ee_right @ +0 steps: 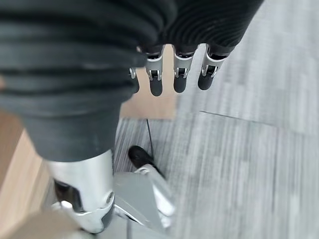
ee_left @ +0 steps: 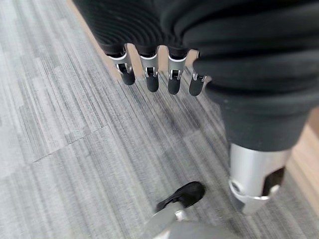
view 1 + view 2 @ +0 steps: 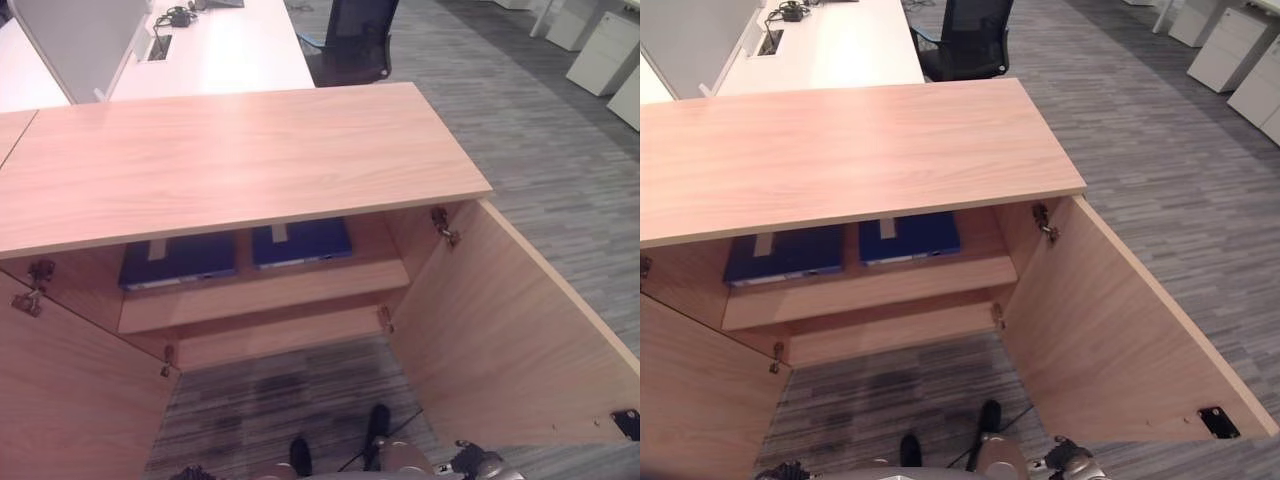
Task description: Put the empty folder in the office cabinet
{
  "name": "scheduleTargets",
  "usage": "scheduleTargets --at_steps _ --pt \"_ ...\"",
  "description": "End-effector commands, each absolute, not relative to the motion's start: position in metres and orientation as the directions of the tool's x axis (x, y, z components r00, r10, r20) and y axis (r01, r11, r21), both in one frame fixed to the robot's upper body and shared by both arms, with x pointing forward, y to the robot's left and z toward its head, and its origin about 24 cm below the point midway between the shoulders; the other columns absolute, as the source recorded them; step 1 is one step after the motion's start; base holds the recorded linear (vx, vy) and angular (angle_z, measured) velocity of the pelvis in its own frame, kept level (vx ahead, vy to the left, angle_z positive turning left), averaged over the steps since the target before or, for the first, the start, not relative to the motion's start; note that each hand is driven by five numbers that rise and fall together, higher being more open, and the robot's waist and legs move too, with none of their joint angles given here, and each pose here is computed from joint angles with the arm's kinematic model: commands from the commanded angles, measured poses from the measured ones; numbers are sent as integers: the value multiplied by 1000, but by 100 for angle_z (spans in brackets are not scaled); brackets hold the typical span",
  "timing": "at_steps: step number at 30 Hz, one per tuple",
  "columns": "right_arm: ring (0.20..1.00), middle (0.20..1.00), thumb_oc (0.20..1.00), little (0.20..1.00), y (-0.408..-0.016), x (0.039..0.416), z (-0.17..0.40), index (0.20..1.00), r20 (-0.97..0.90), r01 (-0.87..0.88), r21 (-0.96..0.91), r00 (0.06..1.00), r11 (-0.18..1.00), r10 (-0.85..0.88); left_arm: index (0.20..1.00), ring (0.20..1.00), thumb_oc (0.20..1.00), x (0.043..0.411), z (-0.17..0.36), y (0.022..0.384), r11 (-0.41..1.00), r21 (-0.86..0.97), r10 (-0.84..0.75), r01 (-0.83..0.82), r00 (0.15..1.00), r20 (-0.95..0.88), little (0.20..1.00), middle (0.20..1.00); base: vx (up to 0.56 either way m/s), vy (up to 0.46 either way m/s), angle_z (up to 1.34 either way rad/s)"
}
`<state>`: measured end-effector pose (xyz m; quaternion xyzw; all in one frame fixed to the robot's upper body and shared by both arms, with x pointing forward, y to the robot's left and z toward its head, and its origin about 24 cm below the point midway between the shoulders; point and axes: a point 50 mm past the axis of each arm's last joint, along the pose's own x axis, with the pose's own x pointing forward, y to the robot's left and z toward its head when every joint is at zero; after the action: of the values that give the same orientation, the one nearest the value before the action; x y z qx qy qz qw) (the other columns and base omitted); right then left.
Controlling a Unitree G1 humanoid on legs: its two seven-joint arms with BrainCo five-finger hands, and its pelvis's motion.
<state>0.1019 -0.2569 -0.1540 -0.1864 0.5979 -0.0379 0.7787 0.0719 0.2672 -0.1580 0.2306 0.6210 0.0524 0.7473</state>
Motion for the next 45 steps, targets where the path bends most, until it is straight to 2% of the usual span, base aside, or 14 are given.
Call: scheduleTargets --at_steps 1,2,3,5,6,7,9,13,19,24,29,37,45 --pt "1000 1000 1000 1000 -248 105 -156 1000 -925 79 -228 295 971 -241 1000 1000 1000 62 -155 282 878 442 416 185 164 -895 1000 1000 -8 -95 -18" --pt "1000 1000 1000 1000 -251 104 -156 1000 -927 164 -200 287 966 -241 1000 1000 1000 58 -155 282 882 437 414 179 152 -898 1000 1000 -2 -74 -16" --pt "1000 1000 1000 1000 -251 104 -156 1000 -927 165 -200 287 966 -241 1000 1000 1000 58 -155 282 882 437 414 179 152 -897 1000 1000 13 -104 -13" --pt "1000 1000 1000 1000 -257 101 -155 1000 -928 353 -134 283 926 -242 1000 1000 1000 47 -156 283 889 429 414 159 119 -902 1000 1000 35 -213 -14" --pt "1000 1000 1000 1000 -267 99 -153 1000 -928 482 -112 263 869 -265 1000 1000 1000 41 -156 285 894 428 418 133 97 -903 1000 1000 25 -234 -11" --pt "1000 1000 1000 1000 -267 99 -153 1000 -928 482 -112 263 869 -265 1000 1000 1000 41 -156 285 894 428 418 133 97 -903 1000 1000 43 -243 -8" --pt "1000 1000 1000 1000 -280 86 -151 1000 -934 579 -136 197 804 -299 1000 1000 1000 23 -159 281 906 412 409 98 41 -911 1000 1000 71 -340 -19" --pt "1000 1000 1000 1000 -297 70 -148 1000 -932 546 -228 118 806 -344 1000 1000 1000 22 -161 274 918 391 390 73 29 -920 1000 1000 10 -302 -1" --pt "1000 1000 1000 1000 -319 60 -139 1000 -904 501 -333 71 799 -422 1000 1000 1000 31 -161 272 924 377 375 63 49 -926 1000 1000 -10 -280 6" --pt "1000 1000 1000 1000 -327 59 -136 1000 -885 477 -379 62 793 -461 1000 1000 1000 40 -159 278 919 390 385 54 74 -920 1000 1000 -40 -269 11" --pt "1000 1000 1000 1000 -332 73 -131 1000 -861 442 -402 113 801 -495 1000 1000 1000 48 -156 283 913 404 398 54 96 -912 1000 1000 -144 -234 -1" --pt "1000 1000 1000 1000 -330 59 -134 1000 -865 415 -426 72 804 -496 1000 1000 1000 49 -158 279 914 394 386 102 92 -918 1000 1000 -74 -37 29" --pt "1000 1000 1000 1000 -322 39 -140 1000 -876 442 -426 16 789 -482 1000 1000 1000 76 -159 262 915 377 351 143 176 -920 1000 1000 -48 92 46"
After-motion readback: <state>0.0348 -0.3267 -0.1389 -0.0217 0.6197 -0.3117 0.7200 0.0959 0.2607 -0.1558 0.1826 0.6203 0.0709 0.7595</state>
